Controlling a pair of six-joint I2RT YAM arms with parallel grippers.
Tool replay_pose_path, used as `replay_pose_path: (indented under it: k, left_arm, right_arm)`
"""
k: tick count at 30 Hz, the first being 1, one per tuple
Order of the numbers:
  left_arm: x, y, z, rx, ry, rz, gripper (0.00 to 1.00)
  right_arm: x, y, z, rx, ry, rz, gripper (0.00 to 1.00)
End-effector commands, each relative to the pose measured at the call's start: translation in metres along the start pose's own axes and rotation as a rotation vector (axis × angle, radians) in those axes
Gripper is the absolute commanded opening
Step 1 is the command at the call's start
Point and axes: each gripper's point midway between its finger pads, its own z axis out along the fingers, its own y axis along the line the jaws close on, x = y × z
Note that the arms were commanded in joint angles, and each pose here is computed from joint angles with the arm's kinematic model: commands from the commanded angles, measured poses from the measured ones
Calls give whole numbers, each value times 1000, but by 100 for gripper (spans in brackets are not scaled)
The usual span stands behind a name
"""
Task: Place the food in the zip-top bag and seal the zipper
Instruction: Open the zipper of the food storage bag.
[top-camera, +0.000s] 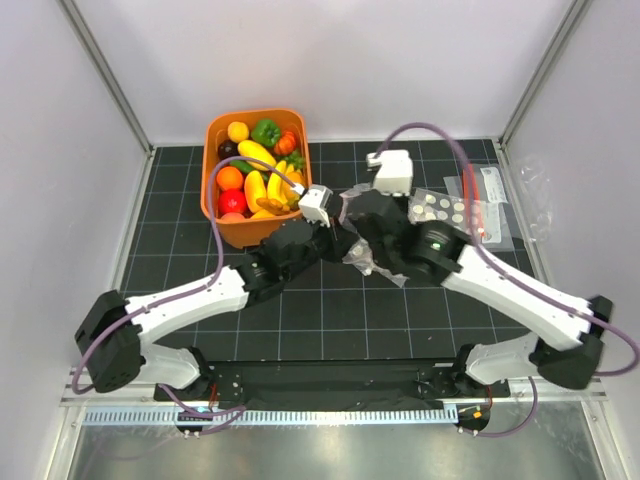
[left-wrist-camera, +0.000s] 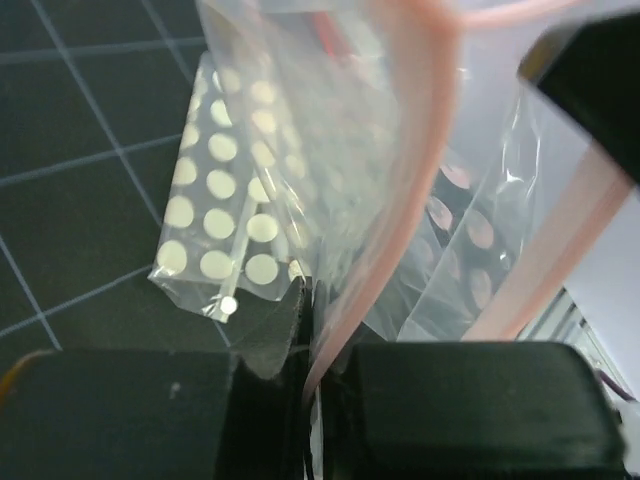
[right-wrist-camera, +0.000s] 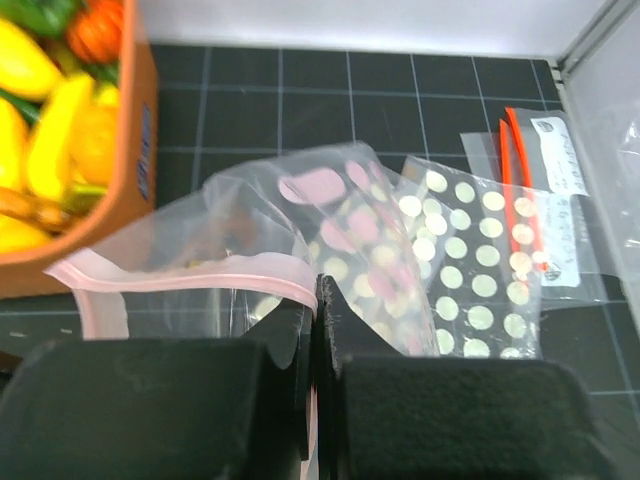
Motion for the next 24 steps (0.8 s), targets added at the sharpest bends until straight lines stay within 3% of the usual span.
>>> replay_pose_path:
  k: [1, 3, 5, 14, 15, 19, 24]
  left_arm:
    - [38, 47, 26, -132, 84, -108, 7]
    - [58, 77, 39, -170, 162, -167, 1]
    - [59, 89, 44, -177, 179, -206, 2]
    - [42, 129, 36, -349, 127, -66, 12]
    - [43, 131, 36, -354, 132, -55, 12]
    - [46, 134, 39, -363, 137, -46, 11]
    - [45, 130, 40, -336, 124, -43, 11]
  right_arm:
    - [39, 13, 22, 91, 75, -175, 1]
    - [55, 15, 31, 142, 84, -225, 1]
    - [64, 16, 36, 157, 88, -251, 1]
    - [92, -5, 60, 183, 164, -225, 4]
    - [95, -5, 61, 175, 173, -220, 7]
    - [105, 11, 61, 63, 225, -175, 36]
    - [114, 26, 57, -34, 253, -133, 46]
